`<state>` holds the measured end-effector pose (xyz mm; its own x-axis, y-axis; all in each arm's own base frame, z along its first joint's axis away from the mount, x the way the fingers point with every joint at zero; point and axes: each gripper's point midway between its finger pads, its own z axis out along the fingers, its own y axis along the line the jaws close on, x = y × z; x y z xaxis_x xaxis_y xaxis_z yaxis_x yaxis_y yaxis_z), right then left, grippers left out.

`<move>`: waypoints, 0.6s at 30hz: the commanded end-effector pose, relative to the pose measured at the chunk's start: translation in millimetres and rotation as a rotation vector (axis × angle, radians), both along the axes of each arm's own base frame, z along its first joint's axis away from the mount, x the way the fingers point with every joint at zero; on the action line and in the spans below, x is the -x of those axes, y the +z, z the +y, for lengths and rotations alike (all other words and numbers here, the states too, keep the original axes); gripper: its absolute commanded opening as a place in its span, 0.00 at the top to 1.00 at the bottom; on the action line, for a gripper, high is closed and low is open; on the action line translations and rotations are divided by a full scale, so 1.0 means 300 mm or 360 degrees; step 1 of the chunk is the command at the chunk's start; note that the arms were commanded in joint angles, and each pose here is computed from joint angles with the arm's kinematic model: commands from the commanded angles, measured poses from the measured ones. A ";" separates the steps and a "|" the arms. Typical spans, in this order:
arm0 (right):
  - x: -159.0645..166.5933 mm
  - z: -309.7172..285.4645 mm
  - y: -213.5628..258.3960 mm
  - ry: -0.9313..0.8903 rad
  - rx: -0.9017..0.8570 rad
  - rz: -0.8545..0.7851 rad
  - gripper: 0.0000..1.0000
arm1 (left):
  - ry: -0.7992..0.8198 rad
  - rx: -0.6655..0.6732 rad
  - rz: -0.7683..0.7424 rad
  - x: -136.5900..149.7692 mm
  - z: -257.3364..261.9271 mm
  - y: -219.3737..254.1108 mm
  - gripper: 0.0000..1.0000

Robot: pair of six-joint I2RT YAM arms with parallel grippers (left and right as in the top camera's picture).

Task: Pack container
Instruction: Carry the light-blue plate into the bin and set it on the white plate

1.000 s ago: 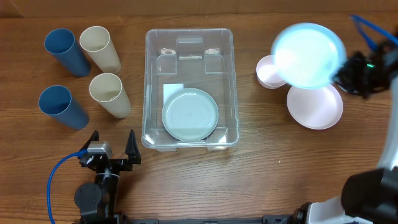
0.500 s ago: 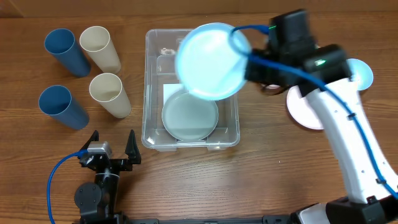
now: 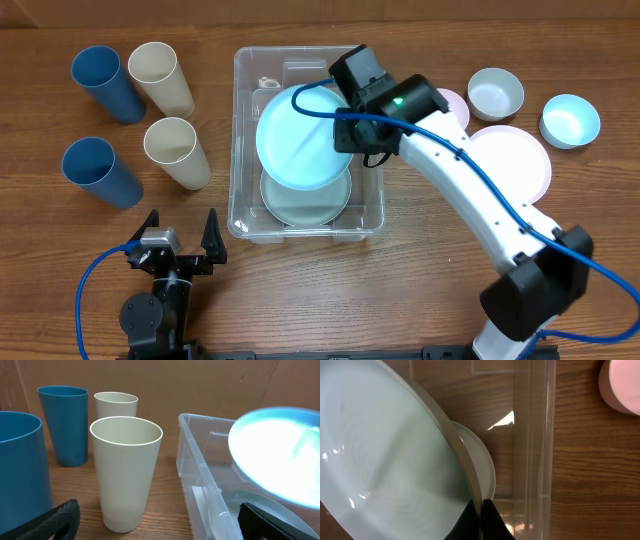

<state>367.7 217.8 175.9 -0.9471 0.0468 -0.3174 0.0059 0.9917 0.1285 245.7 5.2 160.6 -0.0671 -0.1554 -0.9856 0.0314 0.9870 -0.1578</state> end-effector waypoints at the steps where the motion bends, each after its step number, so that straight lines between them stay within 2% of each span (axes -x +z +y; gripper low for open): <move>1: 0.011 -0.020 -0.038 -0.0031 0.0060 0.0045 0.96 | 0.0004 -0.0032 -0.0011 0.001 0.003 0.002 0.00; 8: 0.106 -0.034 -0.177 0.0010 0.0152 0.0215 0.96 | 0.0004 -0.0032 -0.0011 0.001 0.003 0.002 0.00; 18: 0.128 0.046 -0.223 0.0074 0.0090 0.0189 0.96 | 0.0004 -0.0032 -0.0011 0.001 0.003 0.002 0.00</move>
